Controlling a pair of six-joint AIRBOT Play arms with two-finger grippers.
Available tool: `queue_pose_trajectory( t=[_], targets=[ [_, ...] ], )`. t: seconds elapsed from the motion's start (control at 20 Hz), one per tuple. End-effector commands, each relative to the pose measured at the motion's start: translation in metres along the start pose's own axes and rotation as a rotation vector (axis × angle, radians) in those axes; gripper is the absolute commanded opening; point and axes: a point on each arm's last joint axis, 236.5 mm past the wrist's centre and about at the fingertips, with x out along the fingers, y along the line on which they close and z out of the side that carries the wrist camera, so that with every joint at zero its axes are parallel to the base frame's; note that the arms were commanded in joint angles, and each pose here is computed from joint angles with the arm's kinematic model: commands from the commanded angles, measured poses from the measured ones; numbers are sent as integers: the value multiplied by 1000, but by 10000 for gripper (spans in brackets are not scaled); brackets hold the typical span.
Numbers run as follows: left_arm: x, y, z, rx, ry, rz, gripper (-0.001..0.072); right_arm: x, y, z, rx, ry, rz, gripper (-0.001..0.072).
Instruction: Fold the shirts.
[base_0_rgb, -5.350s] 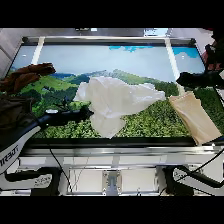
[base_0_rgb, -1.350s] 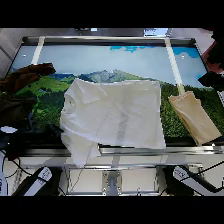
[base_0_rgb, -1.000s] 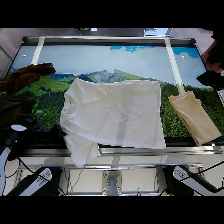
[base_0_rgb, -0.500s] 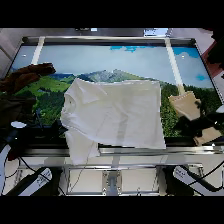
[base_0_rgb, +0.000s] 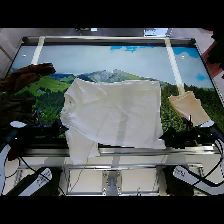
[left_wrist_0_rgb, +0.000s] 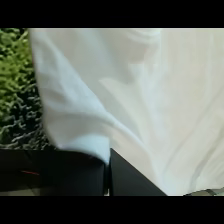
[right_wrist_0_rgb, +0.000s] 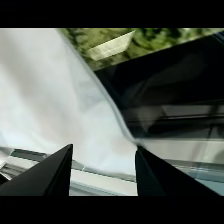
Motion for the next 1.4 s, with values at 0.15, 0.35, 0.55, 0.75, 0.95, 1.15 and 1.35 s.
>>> queue_pose_trajectory(
  t=[0.15, 0.35, 0.55, 0.75, 0.95, 1.15, 1.35],
  targets=[
    [0, -2, -2, 6, 11, -6, 14, -1, -18, 15, -46, -46, -78, 444],
    [0, -2, -2, 6, 11, -7, 14, -14, -18, 19, -93, -38, -106, 444],
    [0, -3, -5, 6, 21, -11, 14, -67, -16, 35, -154, -40, -216, 444],
    [0, -3, -5, 6, 21, -11, 14, -54, -25, 29, -151, -25, -221, 445],
    [0, -3, -5, 5, 21, -11, 14, -35, -35, 22, -124, -19, -220, 445],
    [0, -3, -5, 6, 21, -11, 14, -14, -23, 26, -98, -70, -127, 444],
    [0, -3, -5, 7, 21, -11, 14, -5, -13, 32, -71, -114, -64, 286]
  ],
)
